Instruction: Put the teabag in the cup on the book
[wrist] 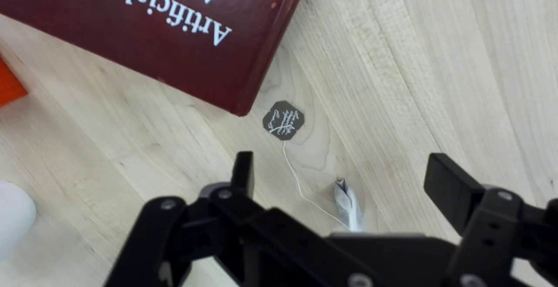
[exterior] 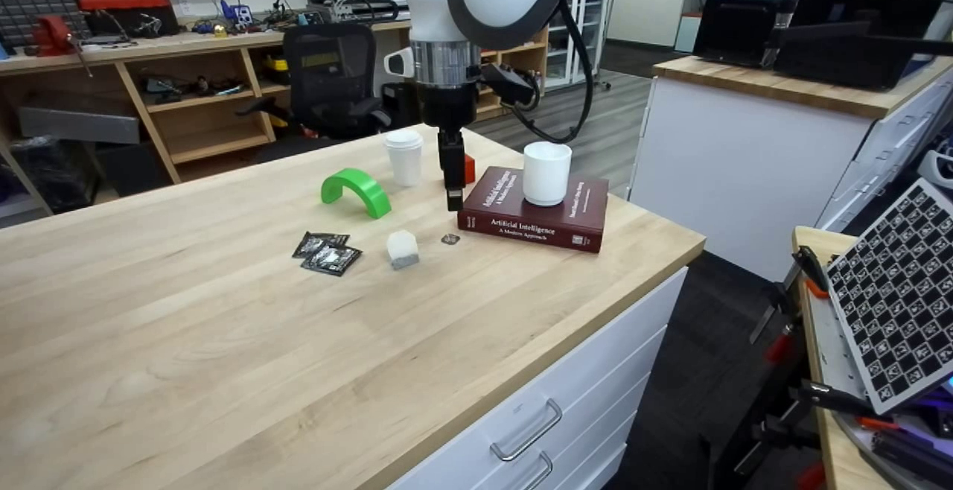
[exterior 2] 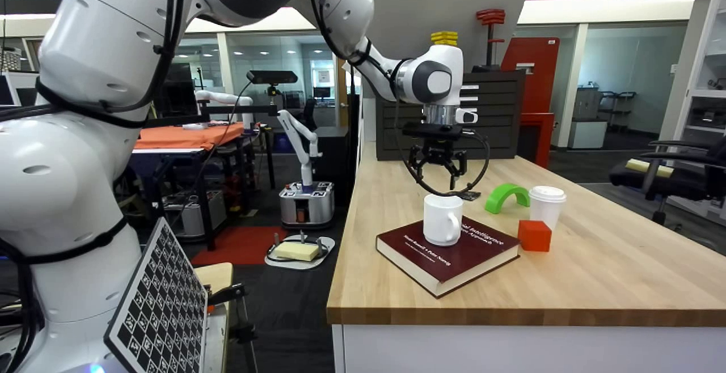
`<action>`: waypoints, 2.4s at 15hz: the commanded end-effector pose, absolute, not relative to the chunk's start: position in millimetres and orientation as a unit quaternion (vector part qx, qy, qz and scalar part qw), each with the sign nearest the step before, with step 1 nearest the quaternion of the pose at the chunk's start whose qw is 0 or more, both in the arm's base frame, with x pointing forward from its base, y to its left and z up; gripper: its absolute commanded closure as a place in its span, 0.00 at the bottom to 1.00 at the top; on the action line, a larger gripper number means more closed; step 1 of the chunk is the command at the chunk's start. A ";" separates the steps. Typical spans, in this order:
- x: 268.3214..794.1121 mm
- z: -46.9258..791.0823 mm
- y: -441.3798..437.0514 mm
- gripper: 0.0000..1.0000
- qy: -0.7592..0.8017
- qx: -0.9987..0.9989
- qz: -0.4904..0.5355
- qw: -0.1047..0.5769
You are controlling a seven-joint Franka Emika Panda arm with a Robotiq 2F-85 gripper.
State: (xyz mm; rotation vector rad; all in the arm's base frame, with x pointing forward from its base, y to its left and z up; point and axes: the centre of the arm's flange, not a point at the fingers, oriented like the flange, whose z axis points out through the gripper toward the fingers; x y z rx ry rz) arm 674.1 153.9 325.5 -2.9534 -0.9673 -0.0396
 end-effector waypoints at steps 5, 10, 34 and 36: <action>689.4 292.8 172.5 0.00 -0.389 -0.920 0.012 0.046; 702.4 289.5 201.9 0.00 -0.422 -0.905 -0.004 0.045; 717.0 262.8 229.9 0.26 -0.505 -0.858 0.019 0.094; 719.3 260.8 226.2 0.30 -0.503 -0.859 0.018 0.092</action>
